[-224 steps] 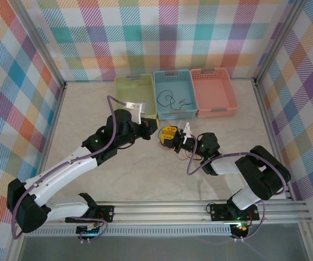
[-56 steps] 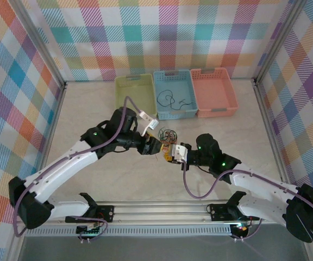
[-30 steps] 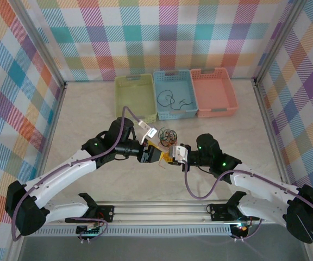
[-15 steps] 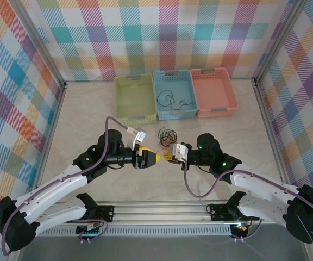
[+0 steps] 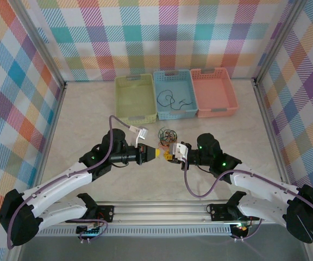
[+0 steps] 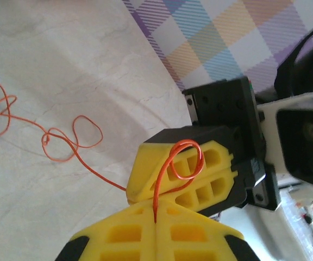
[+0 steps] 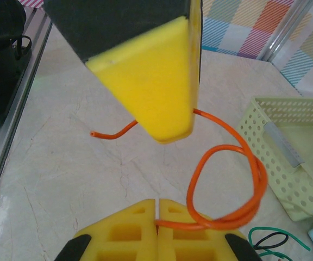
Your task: Untangle the cables
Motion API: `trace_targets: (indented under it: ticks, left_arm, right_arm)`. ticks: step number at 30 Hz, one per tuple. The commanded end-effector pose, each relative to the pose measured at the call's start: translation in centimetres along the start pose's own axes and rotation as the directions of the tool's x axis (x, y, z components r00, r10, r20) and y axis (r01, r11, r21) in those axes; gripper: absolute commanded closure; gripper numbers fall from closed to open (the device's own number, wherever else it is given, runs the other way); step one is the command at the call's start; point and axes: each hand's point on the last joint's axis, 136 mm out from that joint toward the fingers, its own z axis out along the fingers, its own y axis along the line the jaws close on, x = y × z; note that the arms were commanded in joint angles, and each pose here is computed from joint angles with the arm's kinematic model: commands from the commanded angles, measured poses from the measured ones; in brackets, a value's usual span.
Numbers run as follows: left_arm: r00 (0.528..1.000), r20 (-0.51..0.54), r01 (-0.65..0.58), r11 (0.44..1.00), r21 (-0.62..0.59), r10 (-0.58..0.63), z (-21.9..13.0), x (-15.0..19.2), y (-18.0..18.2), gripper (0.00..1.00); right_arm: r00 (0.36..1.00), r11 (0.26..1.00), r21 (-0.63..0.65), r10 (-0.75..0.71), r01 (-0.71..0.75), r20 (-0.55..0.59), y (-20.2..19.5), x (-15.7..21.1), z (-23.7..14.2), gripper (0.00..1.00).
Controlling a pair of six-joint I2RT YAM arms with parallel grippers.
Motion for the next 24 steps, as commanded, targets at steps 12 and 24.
trace_targets:
  ticks: [12, 24]
  left_arm:
    - [0.958, -0.245, -0.146, 0.988, 0.043, 0.152, 0.1, 1.3, -2.0, 1.00]
    - [0.951, -0.278, -0.113, 0.990, 0.082, 0.132, 1.4, 1.9, -2.1, 1.00]
  right_arm:
    - [0.999, 1.000, -0.030, -0.003, 0.002, -0.035, -0.2, -0.8, -0.4, 1.00]
    - [0.999, 0.998, 0.064, -0.008, 0.010, -0.039, -1.3, 0.0, -0.9, 1.00]
